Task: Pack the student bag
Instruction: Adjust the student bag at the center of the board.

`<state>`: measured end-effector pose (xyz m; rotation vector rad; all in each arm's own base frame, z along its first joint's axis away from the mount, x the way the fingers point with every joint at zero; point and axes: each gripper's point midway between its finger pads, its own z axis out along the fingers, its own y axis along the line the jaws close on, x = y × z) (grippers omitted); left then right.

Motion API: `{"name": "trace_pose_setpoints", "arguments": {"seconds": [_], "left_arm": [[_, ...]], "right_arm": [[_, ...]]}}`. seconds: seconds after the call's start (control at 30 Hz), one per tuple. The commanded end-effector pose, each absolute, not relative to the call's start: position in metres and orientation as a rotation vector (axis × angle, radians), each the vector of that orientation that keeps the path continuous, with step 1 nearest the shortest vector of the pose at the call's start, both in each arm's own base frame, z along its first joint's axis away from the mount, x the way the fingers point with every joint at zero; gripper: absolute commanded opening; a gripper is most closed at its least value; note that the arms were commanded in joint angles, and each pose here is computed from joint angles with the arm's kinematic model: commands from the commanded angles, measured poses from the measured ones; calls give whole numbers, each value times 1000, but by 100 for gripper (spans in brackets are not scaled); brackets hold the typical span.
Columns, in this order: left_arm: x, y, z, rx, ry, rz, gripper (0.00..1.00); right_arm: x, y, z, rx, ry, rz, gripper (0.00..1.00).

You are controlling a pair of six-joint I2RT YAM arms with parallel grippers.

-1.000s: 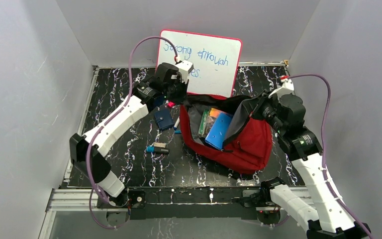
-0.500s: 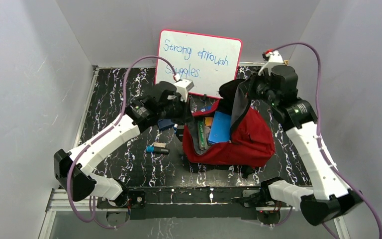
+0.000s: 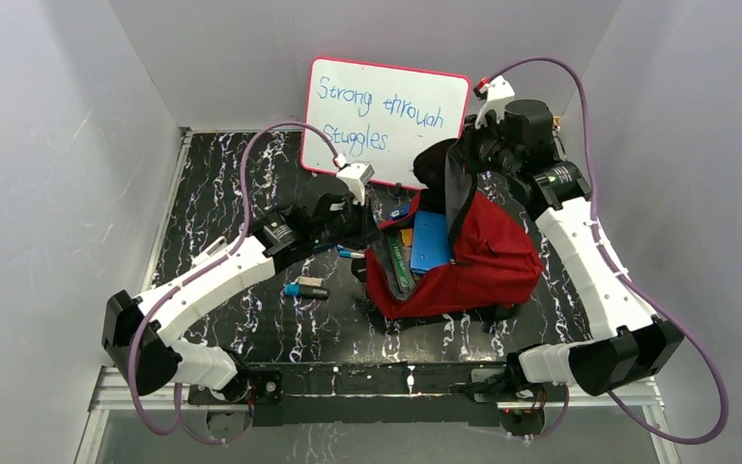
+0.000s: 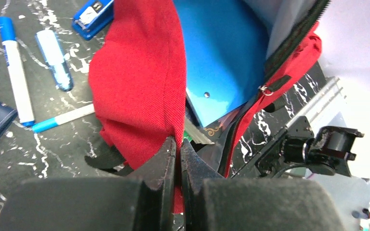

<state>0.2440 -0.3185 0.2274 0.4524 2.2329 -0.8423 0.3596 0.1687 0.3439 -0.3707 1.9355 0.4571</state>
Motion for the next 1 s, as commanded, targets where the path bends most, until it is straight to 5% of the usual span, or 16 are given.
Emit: {"name": "trace_pose_setpoints", "arguments": {"seconds": [0.0, 0.33, 0.6, 0.83, 0.97], "left_arm": [[258, -299, 270, 311, 2059, -795, 0], [276, -273, 230, 212, 2126, -579, 0], [313, -252, 229, 140, 2123, -523, 9], [327, -238, 243, 131, 2094, -529, 43], [319, -232, 259, 154, 2043, -547, 48]], "right_arm": [[354, 173, 418, -389, 1643, 501, 0], [271, 186, 325, -391, 1923, 800, 0], [206, 210, 287, -596, 2072, 1127, 1], [193, 214, 267, -549, 2159, 1229, 46], [193, 219, 290, -542, 2053, 1279, 58]]}}
